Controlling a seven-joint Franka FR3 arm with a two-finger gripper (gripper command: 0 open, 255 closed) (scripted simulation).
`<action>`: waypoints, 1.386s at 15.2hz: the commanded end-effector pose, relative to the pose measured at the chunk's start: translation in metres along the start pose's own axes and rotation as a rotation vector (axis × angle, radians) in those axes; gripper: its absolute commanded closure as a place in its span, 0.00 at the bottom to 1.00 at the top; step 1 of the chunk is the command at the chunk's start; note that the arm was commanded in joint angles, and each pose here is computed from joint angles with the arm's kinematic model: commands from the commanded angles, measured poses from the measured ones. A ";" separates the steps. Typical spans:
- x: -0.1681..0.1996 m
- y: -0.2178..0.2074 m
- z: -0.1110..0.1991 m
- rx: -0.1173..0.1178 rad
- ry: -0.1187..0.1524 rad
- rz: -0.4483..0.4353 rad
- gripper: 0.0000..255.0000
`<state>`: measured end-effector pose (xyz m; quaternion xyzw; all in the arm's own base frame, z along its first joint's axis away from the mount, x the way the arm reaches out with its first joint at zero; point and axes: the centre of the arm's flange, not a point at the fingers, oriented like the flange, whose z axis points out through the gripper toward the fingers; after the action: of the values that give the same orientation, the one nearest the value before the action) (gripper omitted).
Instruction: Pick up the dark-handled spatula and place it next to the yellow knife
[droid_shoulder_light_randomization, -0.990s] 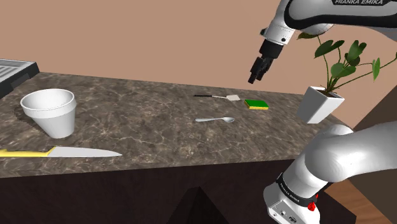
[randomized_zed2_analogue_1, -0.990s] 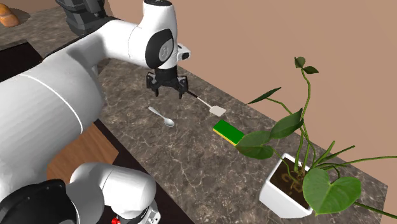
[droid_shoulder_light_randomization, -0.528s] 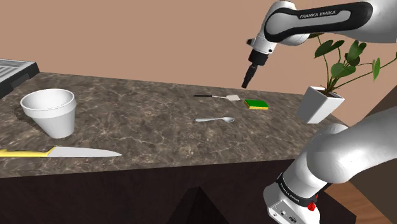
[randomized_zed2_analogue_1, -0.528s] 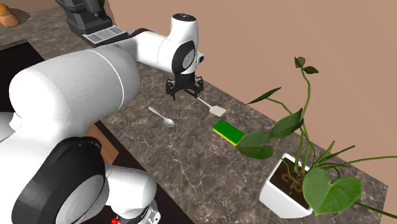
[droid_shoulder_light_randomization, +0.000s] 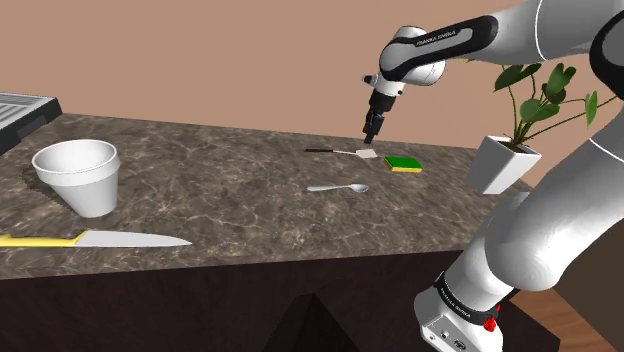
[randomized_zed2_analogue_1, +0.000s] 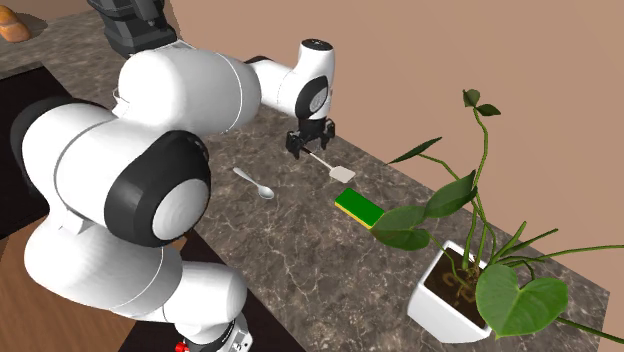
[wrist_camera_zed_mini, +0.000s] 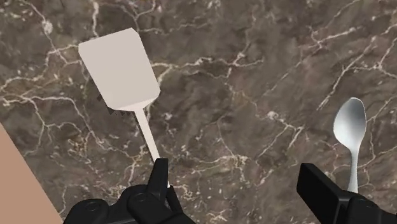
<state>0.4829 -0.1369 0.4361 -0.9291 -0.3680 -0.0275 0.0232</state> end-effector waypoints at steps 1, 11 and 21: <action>0.011 0.018 0.014 -0.001 -0.002 -0.085 0.00; 0.055 0.065 0.081 -0.001 -0.006 -0.320 0.00; 0.055 0.065 0.100 -0.001 -0.006 -0.320 0.00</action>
<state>0.5707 -0.1407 0.3385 -0.8588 -0.5113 -0.0284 0.0172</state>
